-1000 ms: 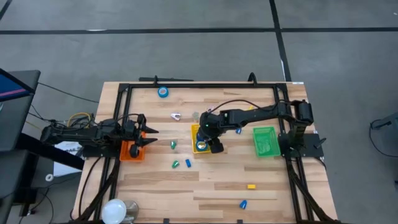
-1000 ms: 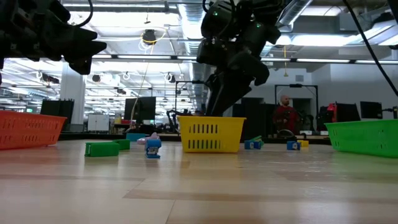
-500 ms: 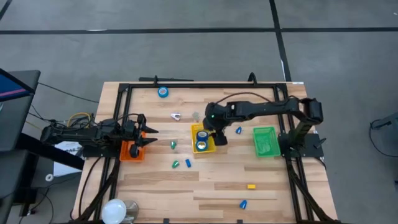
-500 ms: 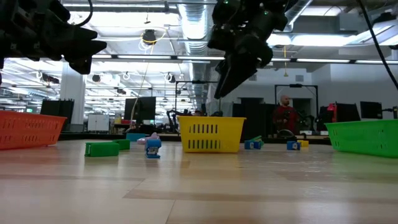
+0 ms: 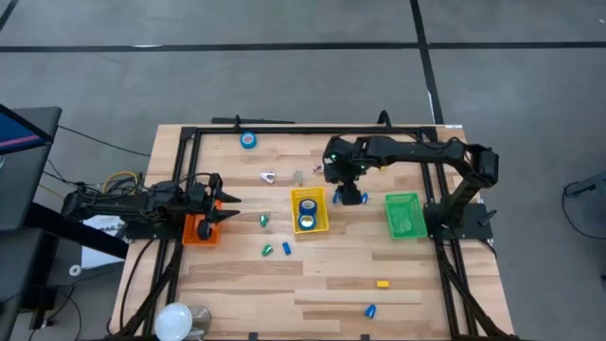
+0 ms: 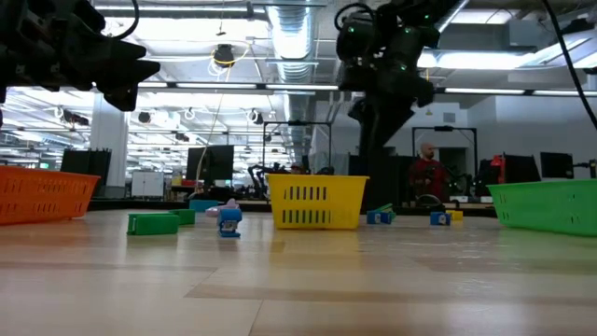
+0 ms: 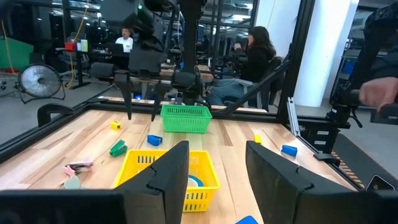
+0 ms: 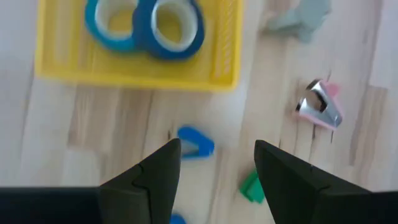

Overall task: Pick and place Stapler, Stapler remover, tape
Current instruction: Put the blue stapler into the green basket

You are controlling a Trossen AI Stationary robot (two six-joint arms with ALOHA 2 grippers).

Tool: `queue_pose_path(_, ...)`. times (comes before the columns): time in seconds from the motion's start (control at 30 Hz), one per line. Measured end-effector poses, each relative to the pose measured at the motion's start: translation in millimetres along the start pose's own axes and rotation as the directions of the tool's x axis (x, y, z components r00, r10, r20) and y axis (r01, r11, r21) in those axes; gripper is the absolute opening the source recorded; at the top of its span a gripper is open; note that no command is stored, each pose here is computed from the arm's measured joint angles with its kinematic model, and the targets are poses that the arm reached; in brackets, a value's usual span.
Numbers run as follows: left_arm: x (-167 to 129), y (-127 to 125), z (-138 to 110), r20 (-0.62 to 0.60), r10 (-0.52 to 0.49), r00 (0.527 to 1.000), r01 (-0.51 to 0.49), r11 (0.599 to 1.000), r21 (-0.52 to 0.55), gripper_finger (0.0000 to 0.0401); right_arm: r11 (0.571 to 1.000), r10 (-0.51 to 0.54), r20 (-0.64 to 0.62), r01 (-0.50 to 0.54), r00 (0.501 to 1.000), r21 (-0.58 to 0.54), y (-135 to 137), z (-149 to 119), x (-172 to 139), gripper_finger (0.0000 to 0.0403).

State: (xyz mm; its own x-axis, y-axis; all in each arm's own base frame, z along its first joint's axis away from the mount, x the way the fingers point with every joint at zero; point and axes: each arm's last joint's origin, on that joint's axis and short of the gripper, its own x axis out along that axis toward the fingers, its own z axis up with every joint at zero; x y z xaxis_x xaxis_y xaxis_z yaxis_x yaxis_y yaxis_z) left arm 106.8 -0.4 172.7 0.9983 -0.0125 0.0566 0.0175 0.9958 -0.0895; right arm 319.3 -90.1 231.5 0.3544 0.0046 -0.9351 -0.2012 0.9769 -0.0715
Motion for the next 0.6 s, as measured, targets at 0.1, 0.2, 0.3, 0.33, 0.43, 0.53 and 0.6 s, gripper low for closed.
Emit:
queue_pose_path(0.1,0.0,0.0,0.0,0.000,0.000,1.000,0.000,1.000,0.000,0.0150,0.994,0.018,-0.044,-0.023,0.999,-0.109,-2.2,-6.1,0.3,0.0198)
queue_pose_path(0.2,0.0,0.0,0.0,0.000,0.000,1.000,0.000,1.000,0.000,0.0150,0.967,0.021,-0.054,-0.034,0.998,-0.253,-3.6,-8.1,0.2,0.0197)
queue_pose_path(0.3,0.0,0.0,0.0,0.000,0.000,1.000,0.000,1.000,0.000,0.0150,0.932,0.021,-0.052,-0.038,0.998,-0.360,-3.4,-7.8,0.3,0.0193)
queue_pose_path(0.33,0.0,0.0,0.0,0.000,0.000,1.000,0.000,1.000,0.000,0.0150,0.923,0.021,-0.052,-0.039,0.998,-0.383,-3.3,-7.7,0.3,0.0192)
queue_pose_path(0.43,0.0,0.0,0.0,0.000,0.000,1.000,0.000,1.000,0.000,0.0150,0.901,0.021,-0.051,-0.041,0.998,-0.432,-3.2,-7.6,0.3,0.0189)
queue_pose_path(0.53,0.0,0.0,0.0,0.000,0.000,1.000,0.000,1.000,0.000,0.0150,0.865,0.022,-0.051,-0.044,0.998,-0.499,-2.7,-7.3,0.4,0.0187)
queue_pose_path(0.6,0.0,0.0,0.0,0.000,0.000,1.000,0.000,1.000,0.000,0.0150,0.840,0.023,-0.050,-0.046,0.998,-0.541,-1.2,-6.5,0.5,0.0187)
